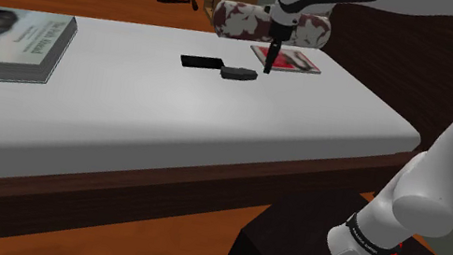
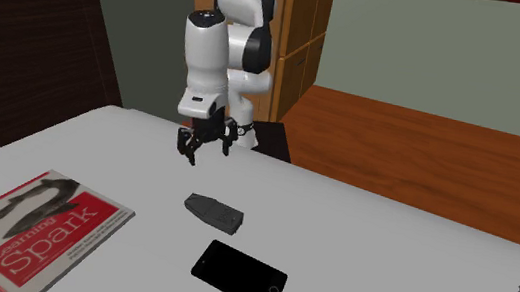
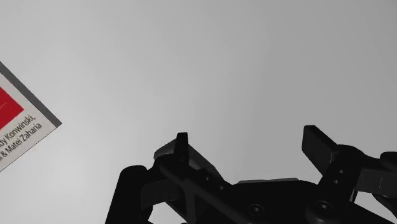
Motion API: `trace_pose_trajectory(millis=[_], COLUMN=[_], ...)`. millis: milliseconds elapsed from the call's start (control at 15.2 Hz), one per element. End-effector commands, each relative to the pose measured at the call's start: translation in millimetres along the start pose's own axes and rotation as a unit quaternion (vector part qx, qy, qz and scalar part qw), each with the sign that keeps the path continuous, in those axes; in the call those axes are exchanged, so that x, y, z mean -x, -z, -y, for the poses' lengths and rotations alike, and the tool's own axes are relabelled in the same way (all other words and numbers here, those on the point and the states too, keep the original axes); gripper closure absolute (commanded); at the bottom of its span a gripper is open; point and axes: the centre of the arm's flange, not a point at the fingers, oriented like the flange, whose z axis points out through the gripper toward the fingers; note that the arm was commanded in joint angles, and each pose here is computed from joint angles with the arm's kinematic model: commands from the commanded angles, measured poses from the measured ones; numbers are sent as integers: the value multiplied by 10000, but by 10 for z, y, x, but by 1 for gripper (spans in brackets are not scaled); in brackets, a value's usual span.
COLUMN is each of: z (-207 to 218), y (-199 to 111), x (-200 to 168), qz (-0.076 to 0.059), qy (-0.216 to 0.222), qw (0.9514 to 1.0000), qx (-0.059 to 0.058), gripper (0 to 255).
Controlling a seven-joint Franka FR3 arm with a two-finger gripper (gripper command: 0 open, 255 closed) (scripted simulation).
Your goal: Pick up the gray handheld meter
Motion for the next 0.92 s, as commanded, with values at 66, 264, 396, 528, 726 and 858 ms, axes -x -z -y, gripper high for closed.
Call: trace_pose_trajectory(millis=[66,264,396,528,726,858], z=[-167,-289,-350,-376,-377,-378], y=[-117,-261,-360,-416,-575,-680], x=[-361,-725,-973,-1115,-1116,-1119], qz=[52,103,137,156,156,156], qy=[535,1044,1382,1573,1573,1573], qw=[9986,9945,9903,9874,9874,9874], qx=[-10,-18,-24,-28,-28,-28], gripper=[0,0,0,0,0,0])
